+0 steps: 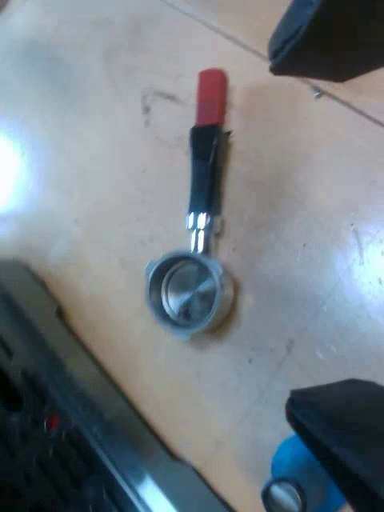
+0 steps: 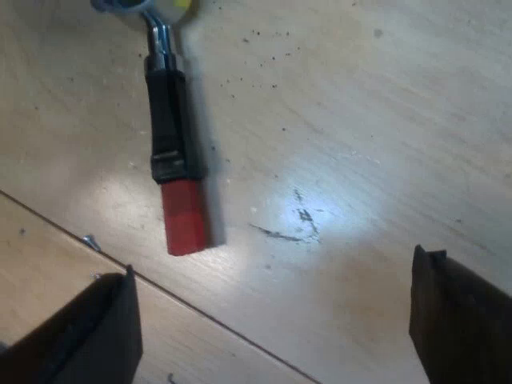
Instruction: Put the handle in the coffee machine
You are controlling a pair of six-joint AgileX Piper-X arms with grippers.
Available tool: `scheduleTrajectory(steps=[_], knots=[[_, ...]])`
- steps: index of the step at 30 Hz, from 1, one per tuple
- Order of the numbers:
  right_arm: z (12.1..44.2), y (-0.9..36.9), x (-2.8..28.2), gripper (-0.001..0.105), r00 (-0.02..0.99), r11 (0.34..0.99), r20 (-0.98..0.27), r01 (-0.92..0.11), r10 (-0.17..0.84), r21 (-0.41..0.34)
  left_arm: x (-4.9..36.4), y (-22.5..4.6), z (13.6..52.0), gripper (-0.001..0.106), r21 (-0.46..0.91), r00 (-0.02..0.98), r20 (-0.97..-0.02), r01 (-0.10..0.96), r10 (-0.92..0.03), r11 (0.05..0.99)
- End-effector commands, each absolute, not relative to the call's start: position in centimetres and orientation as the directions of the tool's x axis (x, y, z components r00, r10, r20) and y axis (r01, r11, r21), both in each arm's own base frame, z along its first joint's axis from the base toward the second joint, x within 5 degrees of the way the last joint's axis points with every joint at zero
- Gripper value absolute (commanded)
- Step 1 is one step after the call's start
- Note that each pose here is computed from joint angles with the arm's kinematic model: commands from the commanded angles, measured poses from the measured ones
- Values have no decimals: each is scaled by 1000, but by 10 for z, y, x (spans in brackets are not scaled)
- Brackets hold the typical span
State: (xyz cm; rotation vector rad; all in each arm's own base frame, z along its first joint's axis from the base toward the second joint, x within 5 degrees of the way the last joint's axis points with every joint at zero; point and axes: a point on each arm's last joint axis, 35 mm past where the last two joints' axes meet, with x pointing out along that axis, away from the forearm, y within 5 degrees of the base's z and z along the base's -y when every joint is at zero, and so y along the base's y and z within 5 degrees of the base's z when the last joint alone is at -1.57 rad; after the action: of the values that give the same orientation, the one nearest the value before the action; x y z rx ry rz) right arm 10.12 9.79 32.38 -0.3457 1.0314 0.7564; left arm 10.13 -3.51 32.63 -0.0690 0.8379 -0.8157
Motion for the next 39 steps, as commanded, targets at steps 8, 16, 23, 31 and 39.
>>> scheduleTrajectory(steps=[8,16,23,31,39], knots=[[311,132,111,5,232,729,-887,-667,399,154,107,-67,308,78,-340,154,-668,807,-728,483],[288,163,115,0,161,744,-931,-650,329,151,105,-83,286,78,-339,70,-667,858,-742,385],[251,189,128,0,118,784,-970,-613,213,97,106,-91,285,84,-241,119,-696,890,-708,387],[212,209,142,0,56,784,-990,-617,130,68,102,-89,261,84,-280,80,-732,870,-677,405],[195,217,147,0,26,760,-994,-647,111,68,104,-89,257,84,-254,107,-737,871,-667,420]])
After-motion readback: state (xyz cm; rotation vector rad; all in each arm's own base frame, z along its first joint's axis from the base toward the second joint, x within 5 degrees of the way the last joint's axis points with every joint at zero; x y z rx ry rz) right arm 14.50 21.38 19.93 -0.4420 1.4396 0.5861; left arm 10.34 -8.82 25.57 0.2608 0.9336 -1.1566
